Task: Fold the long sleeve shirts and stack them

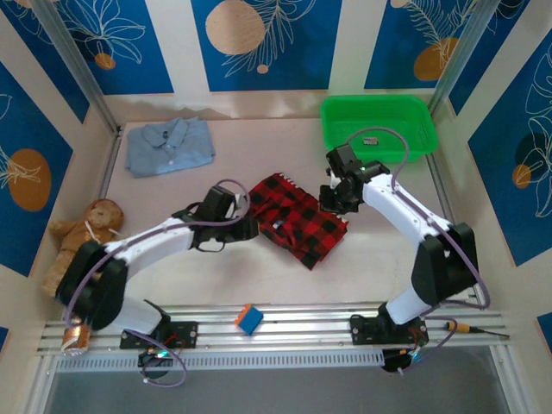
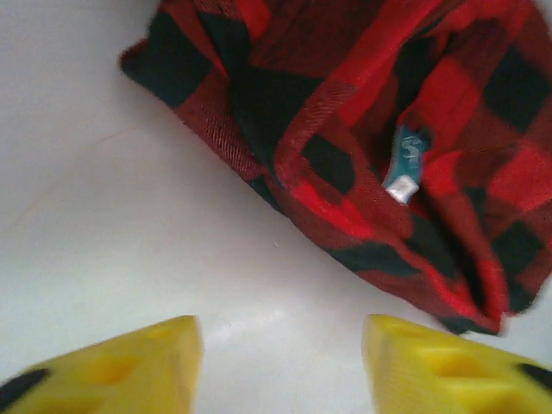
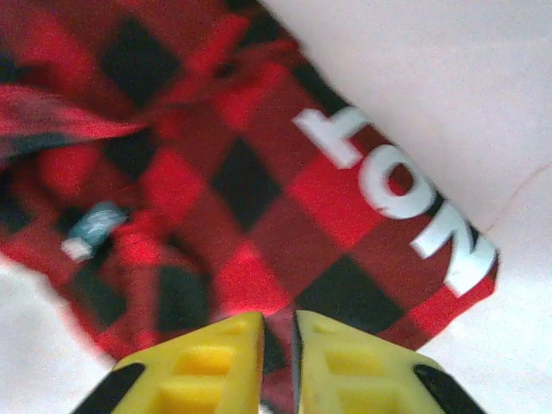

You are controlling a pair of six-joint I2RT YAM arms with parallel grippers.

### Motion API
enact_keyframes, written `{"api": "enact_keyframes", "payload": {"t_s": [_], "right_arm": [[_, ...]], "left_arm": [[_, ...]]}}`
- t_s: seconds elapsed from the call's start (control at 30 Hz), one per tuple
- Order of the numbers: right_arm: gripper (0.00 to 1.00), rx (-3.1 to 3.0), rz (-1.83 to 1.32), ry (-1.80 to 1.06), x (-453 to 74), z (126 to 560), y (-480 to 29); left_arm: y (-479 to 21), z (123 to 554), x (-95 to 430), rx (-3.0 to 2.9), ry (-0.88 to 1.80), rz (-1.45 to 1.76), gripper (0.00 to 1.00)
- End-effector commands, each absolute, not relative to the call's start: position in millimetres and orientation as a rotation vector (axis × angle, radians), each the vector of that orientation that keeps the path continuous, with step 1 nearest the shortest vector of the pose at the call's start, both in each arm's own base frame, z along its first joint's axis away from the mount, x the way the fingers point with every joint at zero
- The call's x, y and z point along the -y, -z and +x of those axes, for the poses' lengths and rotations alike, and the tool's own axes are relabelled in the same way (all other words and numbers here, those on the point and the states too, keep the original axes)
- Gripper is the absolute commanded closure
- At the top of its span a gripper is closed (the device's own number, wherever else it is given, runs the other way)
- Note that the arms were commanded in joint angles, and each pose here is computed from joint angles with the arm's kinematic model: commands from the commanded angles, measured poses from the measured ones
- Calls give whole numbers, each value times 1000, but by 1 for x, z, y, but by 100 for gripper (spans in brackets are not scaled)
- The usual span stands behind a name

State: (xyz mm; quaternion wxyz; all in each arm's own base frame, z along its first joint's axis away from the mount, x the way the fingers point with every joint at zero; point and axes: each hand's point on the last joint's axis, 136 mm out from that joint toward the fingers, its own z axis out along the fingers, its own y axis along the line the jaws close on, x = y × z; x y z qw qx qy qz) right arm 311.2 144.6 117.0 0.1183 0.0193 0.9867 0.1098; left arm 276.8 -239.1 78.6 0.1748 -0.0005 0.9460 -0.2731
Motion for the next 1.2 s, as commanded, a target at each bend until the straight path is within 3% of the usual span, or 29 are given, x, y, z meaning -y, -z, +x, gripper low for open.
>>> {"api": "enact_keyframes", "payload": {"t_s": [0.0,0.2,0.4,0.57,0.73,0.87,1.03,1.17], "right_arm": [[85,-2888,87,-367,-139,322,-93],[89,-2993,136,-336,-144,315,-42],[89,-3101,204,-461,-185,278,-17],[88,-3162,283,-677,-276,249,1],[84,-3101,457,-851,-389,253,7],[79,-2966,616,-970,-440,269,-3],[65,-2875,658,-1220,-480,286,-31],[53,-2884,579,-1345,-479,276,-62]], "left_arm": [[-79,314,262,-2587,841,-97,58],[-43,349,285,-2631,819,-112,68],[-37,386,259,-2637,716,-123,72],[-44,427,242,-2605,753,-102,70],[-56,469,215,-2517,890,-147,67],[-99,485,198,-2490,873,-30,54],[-185,489,157,-2390,770,21,18],[-230,467,114,-2398,695,-69,9]]}}
